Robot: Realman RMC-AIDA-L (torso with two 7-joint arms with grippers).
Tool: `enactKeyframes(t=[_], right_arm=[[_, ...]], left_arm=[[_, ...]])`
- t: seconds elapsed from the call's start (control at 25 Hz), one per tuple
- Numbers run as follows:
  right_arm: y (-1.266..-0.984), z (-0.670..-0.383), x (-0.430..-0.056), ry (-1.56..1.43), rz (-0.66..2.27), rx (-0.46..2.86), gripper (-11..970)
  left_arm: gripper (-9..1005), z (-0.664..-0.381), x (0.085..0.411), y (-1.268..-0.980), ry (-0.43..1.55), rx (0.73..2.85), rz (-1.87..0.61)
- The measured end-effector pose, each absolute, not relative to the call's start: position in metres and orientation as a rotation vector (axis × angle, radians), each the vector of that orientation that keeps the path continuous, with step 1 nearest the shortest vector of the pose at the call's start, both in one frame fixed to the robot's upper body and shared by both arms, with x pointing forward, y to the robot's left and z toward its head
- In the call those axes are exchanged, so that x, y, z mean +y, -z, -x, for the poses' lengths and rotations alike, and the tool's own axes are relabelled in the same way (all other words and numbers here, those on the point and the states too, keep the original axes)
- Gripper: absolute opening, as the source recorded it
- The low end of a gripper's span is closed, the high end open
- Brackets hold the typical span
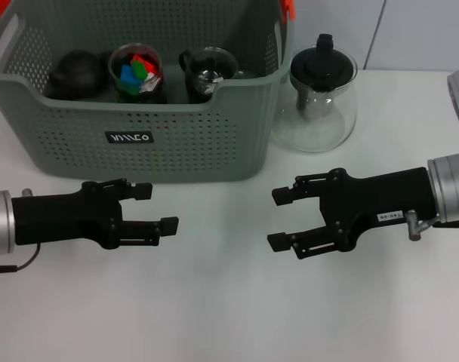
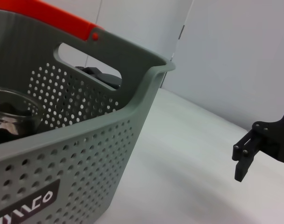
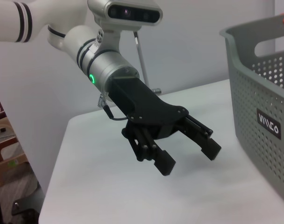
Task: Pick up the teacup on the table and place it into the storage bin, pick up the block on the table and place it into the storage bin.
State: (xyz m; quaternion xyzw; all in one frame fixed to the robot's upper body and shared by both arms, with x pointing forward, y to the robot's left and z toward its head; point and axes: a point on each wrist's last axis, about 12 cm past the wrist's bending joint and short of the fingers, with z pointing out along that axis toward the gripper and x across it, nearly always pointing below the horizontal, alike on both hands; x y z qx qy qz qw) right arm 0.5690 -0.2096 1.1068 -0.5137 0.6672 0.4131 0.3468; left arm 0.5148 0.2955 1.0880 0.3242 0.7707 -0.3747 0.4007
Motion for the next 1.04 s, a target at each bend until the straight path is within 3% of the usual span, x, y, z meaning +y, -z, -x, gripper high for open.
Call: enactKeyframes(t=[1.04], right_arm=[[-1.0966, -0.5706, -0.2083, -1.035, 1.318, 1.783, 821]], left_arm=[[915, -0.5149, 0.2962, -1.0863, 0.938, 1.962, -0.815]])
